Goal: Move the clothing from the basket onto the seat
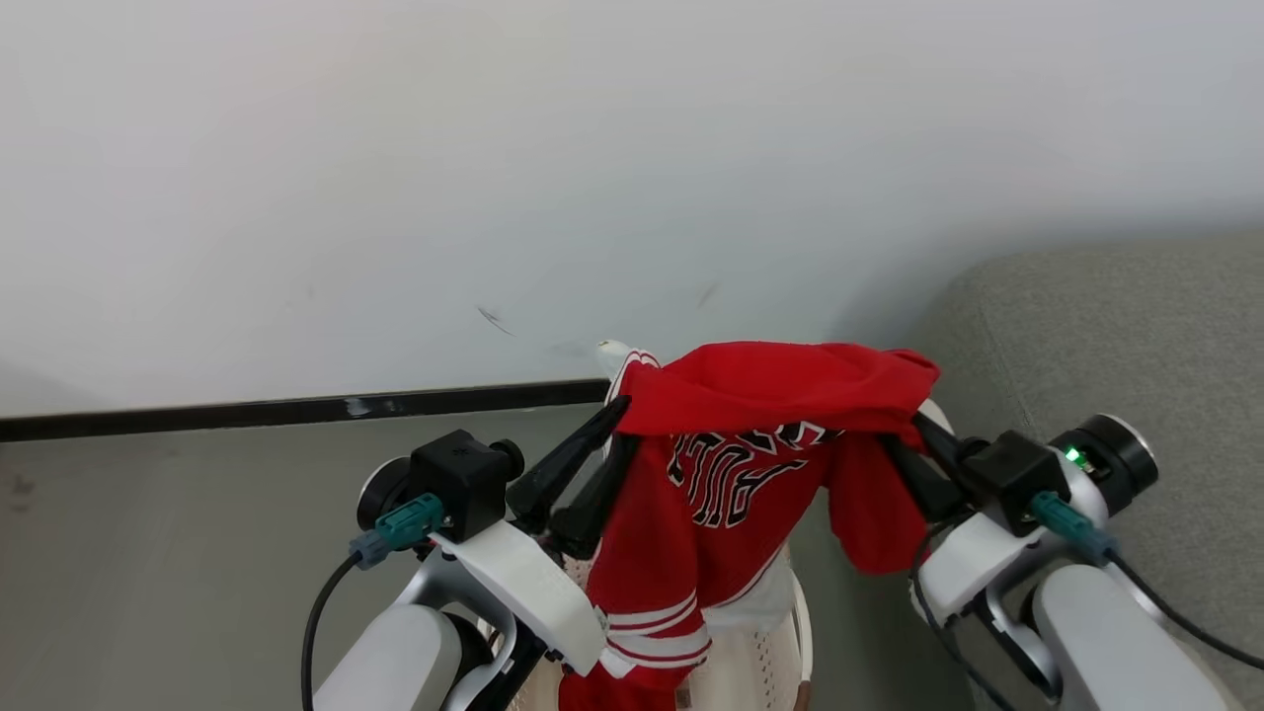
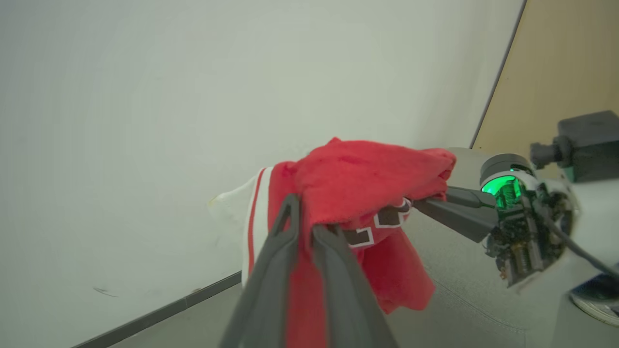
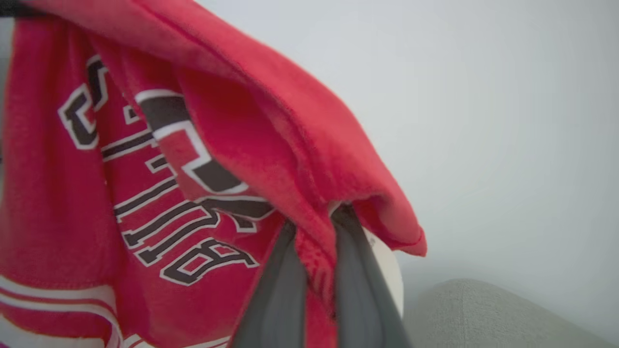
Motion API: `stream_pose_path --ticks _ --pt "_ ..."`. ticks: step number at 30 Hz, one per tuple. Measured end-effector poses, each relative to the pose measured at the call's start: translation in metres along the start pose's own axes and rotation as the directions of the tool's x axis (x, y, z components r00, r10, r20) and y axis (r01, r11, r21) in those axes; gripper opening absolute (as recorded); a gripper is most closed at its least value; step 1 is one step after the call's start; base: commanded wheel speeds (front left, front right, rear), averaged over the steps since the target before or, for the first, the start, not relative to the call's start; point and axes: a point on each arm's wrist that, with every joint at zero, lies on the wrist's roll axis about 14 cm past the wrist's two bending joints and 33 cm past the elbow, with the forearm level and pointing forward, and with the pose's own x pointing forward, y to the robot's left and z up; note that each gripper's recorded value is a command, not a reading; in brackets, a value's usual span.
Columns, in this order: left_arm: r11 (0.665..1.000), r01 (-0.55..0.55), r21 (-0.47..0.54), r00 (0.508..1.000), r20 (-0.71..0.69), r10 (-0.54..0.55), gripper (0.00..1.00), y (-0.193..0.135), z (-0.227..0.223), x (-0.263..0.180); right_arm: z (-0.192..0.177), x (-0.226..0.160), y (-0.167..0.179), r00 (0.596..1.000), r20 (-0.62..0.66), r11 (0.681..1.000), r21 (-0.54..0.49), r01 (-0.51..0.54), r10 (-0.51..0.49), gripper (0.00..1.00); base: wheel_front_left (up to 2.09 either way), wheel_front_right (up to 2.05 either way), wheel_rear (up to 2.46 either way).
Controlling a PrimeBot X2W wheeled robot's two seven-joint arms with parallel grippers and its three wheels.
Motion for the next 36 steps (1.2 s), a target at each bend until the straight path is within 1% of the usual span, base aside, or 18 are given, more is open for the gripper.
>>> stream_pose_path --ticks 4,7,8,15,20,23,27,33,36 --pt "0.999 0.027 -0.021 1.000 -0.008 -0.027 1.00 -0.008 -0.009 0.005 0.010 -0.010 -0.032 0.995 0.026 0.995 -0.020 0.095 -0.094 0.00 0.00 0.00 0.00" --pt "0.998 0.048 -0.029 0.999 -0.019 -0.049 1.00 -0.015 -0.017 0.009 0.016 -0.020 -0.058 0.985 0.041 0.985 -0.041 0.170 -0.169 0.00 0.00 0.00 0.00" --pt "0.997 0.064 -0.035 0.997 -0.027 -0.065 1.00 -0.020 -0.022 0.011 0.015 -0.031 -0.073 0.976 0.035 0.975 -0.053 0.217 -0.215 0.00 0.00 0.00 0.00" --pt "0.990 0.137 -0.037 0.988 -0.066 -0.139 1.00 -0.042 -0.044 0.018 0.011 -0.074 -0.114 0.932 0.007 0.928 -0.088 0.362 -0.363 0.00 0.00 0.00 0.00" --pt "0.980 0.196 -0.045 0.976 -0.090 -0.199 1.00 -0.060 -0.058 0.021 0.009 -0.112 -0.141 0.880 -0.012 0.875 -0.118 0.470 -0.474 0.00 0.00 0.00 0.00" --pt "0.974 0.224 -0.040 0.969 -0.096 -0.227 1.00 -0.069 -0.064 0.024 0.009 -0.134 -0.153 0.852 -0.023 0.844 -0.153 0.514 -0.523 0.00 0.00 0.00 0.00" --pt "0.964 0.259 -0.052 0.959 -0.105 -0.263 1.00 -0.081 -0.072 0.026 0.011 -0.160 -0.163 0.813 -0.033 0.804 -0.173 0.568 -0.581 0.00 0.00 0.00 0.00" --pt "0.950 0.302 -0.075 0.945 -0.105 -0.309 1.00 -0.096 -0.080 0.030 0.016 -0.182 -0.164 0.779 -0.032 0.770 -0.179 0.612 -0.626 0.00 0.00 0.00 0.00" --pt "0.944 0.319 -0.084 0.940 -0.103 -0.327 1.00 -0.102 -0.083 0.032 0.017 -0.195 -0.167 0.756 -0.037 0.748 -0.187 0.637 -0.653 0.00 0.00 0.00 0.00"
